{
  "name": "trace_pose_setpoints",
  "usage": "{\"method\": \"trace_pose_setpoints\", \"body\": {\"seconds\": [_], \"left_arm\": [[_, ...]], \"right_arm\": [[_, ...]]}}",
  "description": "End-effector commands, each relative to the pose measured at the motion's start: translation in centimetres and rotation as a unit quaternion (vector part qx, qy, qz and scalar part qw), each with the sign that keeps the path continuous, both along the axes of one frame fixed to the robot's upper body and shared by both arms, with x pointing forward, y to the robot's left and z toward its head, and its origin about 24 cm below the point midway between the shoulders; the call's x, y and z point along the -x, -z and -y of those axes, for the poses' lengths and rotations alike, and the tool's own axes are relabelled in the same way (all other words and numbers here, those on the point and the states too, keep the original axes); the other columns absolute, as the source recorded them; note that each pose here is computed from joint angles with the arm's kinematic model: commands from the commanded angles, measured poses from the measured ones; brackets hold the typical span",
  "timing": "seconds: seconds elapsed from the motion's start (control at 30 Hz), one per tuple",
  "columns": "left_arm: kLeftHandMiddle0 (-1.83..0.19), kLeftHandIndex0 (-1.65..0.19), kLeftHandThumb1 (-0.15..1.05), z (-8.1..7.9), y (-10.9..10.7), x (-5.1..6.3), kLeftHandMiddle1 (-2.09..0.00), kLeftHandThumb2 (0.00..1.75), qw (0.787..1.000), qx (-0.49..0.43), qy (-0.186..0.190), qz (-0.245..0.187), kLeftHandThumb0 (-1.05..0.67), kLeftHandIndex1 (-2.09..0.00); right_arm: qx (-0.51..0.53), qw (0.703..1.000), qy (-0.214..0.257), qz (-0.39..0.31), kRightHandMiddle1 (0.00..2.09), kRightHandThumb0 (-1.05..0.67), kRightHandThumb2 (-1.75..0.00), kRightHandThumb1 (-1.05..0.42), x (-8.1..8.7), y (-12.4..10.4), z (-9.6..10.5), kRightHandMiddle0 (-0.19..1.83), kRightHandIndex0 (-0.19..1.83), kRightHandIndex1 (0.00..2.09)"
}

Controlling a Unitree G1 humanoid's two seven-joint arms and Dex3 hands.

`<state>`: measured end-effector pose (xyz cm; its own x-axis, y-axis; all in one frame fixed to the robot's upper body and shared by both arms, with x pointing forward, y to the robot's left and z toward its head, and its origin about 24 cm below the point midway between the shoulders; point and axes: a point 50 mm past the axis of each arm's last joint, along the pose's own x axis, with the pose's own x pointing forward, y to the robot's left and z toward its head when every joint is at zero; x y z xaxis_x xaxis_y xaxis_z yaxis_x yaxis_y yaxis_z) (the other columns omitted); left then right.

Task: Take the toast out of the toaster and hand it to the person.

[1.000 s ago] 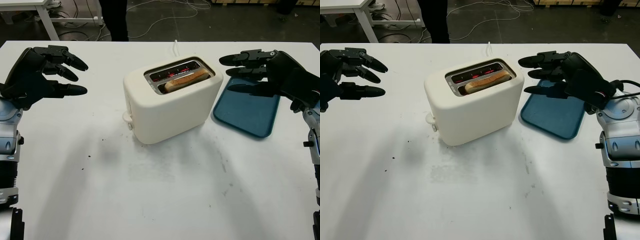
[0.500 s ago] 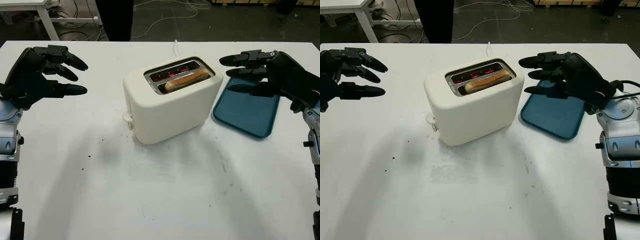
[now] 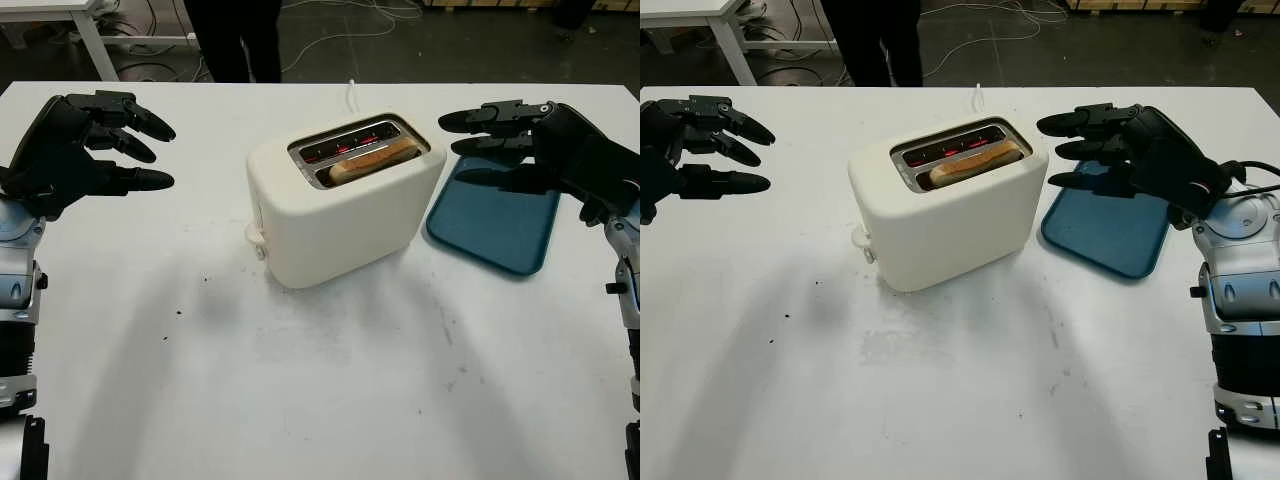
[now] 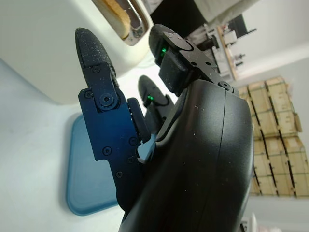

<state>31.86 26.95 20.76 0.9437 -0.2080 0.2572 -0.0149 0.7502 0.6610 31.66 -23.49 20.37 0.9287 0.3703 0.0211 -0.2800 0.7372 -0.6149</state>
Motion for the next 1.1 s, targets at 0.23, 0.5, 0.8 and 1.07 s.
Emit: {"method": "trace_pose_setpoints", "body": {"seconds": [0.23, 0.5, 0.8, 1.07], "left_arm": [[-0.74, -0.77, 0.62, 0.01, -0.28, 0.06, -0.91, 0.0, 1.0, 0.003, 0.004, 0.008, -1.05, -0.76], [-0.74, -0.77, 0.62, 0.0, -0.27, 0.06, -0.91, 0.0, 1.0, 0.0, 0.001, 0.006, -1.05, -0.76], [-0.74, -0.77, 0.62, 0.02, -0.26, 0.06, -0.91, 0.0, 1.0, 0.001, 0.002, 0.007, -1.05, -0.75], [-0.76, -0.77, 0.62, 0.06, -0.25, 0.06, -0.91, 0.0, 1.0, 0.001, 0.003, 0.01, -1.05, -0.76]], "right_arm": [[-0.005, 1.0, -0.004, 0.004, 0.0, -0.56, 0.0, -0.84, 0.06, -0.31, -0.09, 0.62, 0.52, 0.23], [-0.008, 1.0, -0.001, 0.002, 0.0, -0.58, 0.0, -0.83, 0.06, -0.3, -0.14, 0.62, 0.52, 0.24], [-0.003, 1.0, -0.003, 0.004, 0.0, -0.58, 0.0, -0.84, 0.07, -0.26, -0.06, 0.62, 0.51, 0.25], [0.0, 1.0, -0.003, 0.006, 0.0, -0.57, 0.0, -0.84, 0.06, -0.29, -0.17, 0.62, 0.51, 0.27]]}}
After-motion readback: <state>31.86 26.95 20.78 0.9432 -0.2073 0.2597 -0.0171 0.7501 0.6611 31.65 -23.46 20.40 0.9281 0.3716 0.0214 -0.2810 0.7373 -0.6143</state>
